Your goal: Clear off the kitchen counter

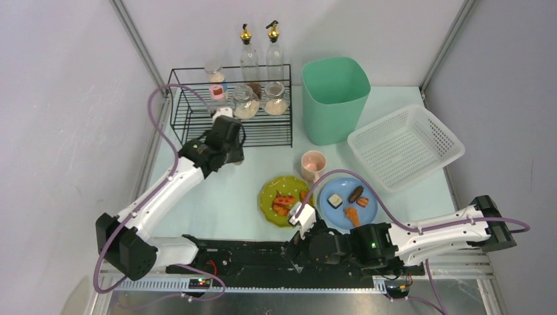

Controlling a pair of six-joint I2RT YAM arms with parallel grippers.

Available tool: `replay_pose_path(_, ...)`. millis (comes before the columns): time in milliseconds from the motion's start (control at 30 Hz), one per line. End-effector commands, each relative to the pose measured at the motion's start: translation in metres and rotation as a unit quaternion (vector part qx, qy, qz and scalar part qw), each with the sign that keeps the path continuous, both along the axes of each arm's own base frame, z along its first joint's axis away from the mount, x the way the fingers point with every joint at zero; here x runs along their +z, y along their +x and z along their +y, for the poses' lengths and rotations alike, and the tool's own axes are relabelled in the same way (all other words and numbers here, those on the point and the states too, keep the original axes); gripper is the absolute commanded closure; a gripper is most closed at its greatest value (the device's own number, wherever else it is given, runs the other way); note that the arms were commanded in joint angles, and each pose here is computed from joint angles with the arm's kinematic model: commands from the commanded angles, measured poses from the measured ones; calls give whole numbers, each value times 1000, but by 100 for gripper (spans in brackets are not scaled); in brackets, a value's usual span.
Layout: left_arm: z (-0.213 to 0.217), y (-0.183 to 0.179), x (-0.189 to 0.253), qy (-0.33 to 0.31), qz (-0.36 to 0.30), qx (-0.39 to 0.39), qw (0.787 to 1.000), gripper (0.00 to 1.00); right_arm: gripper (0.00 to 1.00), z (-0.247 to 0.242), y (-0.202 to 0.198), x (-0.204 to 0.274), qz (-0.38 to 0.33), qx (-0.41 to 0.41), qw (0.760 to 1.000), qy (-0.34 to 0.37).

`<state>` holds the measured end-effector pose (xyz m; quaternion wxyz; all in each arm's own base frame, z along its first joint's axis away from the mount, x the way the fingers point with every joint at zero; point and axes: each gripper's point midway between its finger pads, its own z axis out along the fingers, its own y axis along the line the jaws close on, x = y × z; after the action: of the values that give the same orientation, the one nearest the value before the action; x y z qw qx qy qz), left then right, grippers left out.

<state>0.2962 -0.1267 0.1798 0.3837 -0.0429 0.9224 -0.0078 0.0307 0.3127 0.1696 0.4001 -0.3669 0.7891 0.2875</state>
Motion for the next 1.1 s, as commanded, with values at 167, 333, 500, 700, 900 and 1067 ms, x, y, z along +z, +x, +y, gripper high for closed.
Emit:
replay_pose_path(167, 47, 46, 75, -59, -65, 62, 994, 100, 0, 7, -1, 13, -15, 12, 999, 26)
replay_pose_path(333, 68, 75, 104, -86, -82, 93, 989, 100, 0, 9, -1, 16, -19, 19, 999, 29)
replay_pose_path(500, 97, 104, 119, -72, -83, 136, 985, 100, 0, 6, -2, 16, -16, 20, 999, 27)
replay_pose_path(700, 131, 132, 135, -67, -101, 189, 974, 100, 0, 10, -4, 13, -14, 24, 999, 25)
replay_pose_path(900, 159, 155, 129, -83, -92, 222, 967, 100, 0, 15, -6, 10, -16, 34, 999, 22)
replay_pose_path(1067, 171, 172, 108, -80, -69, 237, 966, 100, 0, 18, -6, 10, -17, 39, 999, 23)
